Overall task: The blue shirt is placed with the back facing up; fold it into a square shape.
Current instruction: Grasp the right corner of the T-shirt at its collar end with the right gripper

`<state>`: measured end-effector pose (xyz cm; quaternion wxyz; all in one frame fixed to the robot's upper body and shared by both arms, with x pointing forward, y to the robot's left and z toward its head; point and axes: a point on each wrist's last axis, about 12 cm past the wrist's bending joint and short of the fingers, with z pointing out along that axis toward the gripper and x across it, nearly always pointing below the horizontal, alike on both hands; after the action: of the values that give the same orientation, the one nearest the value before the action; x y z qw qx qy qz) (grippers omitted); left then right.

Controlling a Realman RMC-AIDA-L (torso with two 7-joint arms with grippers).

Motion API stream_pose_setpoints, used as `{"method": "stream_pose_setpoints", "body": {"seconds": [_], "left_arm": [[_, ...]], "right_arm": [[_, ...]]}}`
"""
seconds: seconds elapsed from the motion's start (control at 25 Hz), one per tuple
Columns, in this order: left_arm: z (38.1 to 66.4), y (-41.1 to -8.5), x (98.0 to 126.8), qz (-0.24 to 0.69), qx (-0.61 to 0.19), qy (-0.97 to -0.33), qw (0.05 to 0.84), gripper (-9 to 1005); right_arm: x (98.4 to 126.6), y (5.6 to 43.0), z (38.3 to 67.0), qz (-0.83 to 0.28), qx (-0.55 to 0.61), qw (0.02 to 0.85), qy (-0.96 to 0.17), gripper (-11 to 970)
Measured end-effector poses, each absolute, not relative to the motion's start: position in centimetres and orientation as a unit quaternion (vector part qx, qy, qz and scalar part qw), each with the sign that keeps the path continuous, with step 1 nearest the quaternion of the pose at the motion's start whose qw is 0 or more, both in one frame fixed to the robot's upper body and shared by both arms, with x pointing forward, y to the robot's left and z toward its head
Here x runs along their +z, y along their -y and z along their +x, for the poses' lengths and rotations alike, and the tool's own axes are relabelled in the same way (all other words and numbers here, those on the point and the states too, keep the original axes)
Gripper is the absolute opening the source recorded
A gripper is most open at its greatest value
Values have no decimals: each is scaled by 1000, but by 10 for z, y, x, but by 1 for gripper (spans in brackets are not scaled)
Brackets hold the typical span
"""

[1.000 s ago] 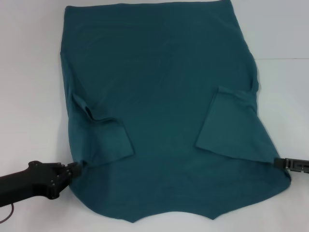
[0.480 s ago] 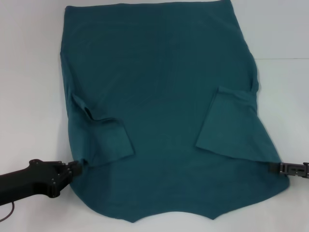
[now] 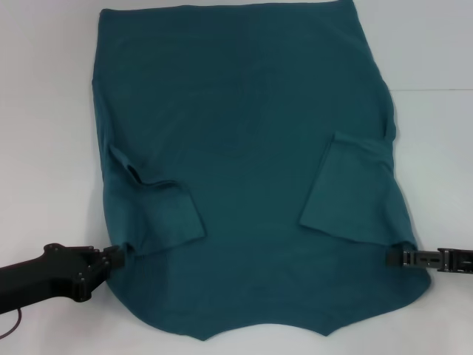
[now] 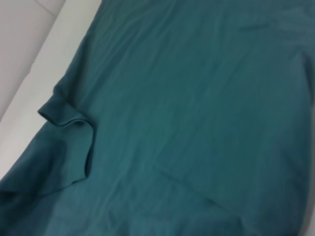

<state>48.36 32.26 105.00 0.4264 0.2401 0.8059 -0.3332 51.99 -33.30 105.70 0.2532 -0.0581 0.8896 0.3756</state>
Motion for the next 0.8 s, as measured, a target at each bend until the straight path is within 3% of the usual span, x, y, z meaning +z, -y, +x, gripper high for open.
{"method": "stream_pose_setpoints", "body": {"seconds": [0.2,0.32,0.56,0.8], "left_arm": [[484,-322,1050,240,-333,-806,427,38],[484,-322,1050,241,-333,-806,427,38],[485,-322,1051,242,-333,-805,427,39],[486,-322,1051,242,-333,-805,428,38]], "right_arm": [[1059,329,521,-66,381,247,-888,880],[1058,330,521,-69,374,233,-895,710],[1056,329,521,-69,367,218,-902,469],[1056,330,520,-65,365,218,-903,327]]}}
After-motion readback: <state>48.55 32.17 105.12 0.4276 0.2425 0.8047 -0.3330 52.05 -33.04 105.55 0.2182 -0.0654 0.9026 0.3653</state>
